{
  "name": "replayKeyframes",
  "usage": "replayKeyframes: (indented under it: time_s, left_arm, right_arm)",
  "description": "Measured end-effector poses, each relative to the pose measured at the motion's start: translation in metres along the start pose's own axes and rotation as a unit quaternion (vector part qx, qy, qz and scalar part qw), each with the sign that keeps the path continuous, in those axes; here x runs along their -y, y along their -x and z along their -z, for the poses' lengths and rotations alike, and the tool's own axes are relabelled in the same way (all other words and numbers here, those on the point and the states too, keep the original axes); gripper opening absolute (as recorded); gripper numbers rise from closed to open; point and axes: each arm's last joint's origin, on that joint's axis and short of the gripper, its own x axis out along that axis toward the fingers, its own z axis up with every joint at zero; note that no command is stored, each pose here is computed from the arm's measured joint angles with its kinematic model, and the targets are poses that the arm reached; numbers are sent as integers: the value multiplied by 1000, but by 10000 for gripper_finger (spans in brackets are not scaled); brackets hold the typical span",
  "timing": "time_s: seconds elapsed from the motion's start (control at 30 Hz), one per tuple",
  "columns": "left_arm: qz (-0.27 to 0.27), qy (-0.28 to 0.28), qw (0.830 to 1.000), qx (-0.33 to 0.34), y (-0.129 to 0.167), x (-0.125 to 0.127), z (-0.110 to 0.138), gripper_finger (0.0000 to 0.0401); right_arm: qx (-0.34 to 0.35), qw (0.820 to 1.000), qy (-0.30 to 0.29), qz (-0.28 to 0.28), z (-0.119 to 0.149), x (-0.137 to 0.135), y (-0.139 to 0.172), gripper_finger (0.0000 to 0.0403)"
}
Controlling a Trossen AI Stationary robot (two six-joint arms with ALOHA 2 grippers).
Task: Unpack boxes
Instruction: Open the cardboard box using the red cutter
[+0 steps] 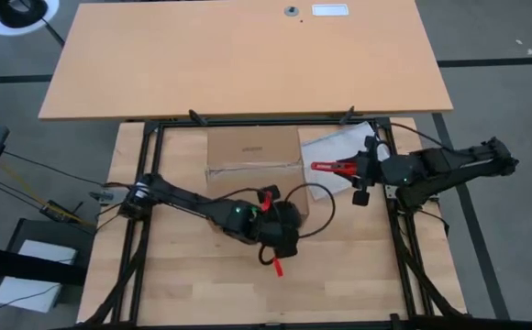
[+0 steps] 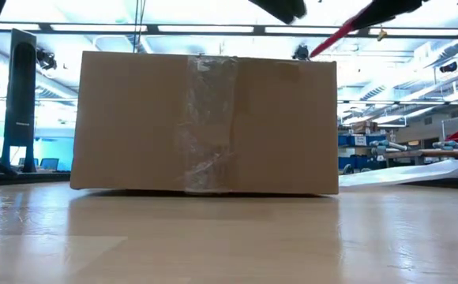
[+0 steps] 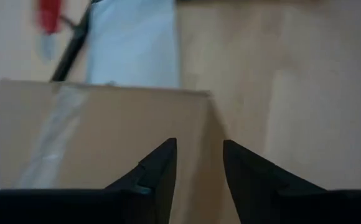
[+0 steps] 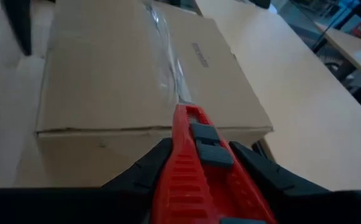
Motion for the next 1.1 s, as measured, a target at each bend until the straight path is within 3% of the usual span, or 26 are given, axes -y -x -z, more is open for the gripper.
replayKeyframes:
  time_s: [0.3, 0.47, 0.67, 0.77, 0.9, 1.1]
  left_arm:
    - [-47, 40, 997, -49, 47, -46, -13, 140]
    - [-92, 20, 988, -119, 54, -72, 4, 131]
    - [-97, 39, 985, -137, 61, -98, 42, 124]
    - [-80, 97, 986, -112, 67, -109, 69, 124]
    - [-15, 181, 983, -37, 73, -118, 98, 124]
    - [22, 250, 968, 17, 58, -115, 132, 124]
  right_arm:
    - [14, 999, -17, -48, -4, -4, -2, 145]
    - [12, 996, -59, -71, -4, -5, -2, 139]
    - [24, 990, -109, -82, -9, -8, -6, 141]
    - [38, 986, -140, -83, -15, -11, -11, 146]
    - [47, 984, -151, -84, -20, -16, -20, 137]
    - [35, 978, -187, -90, -24, -28, -35, 143]
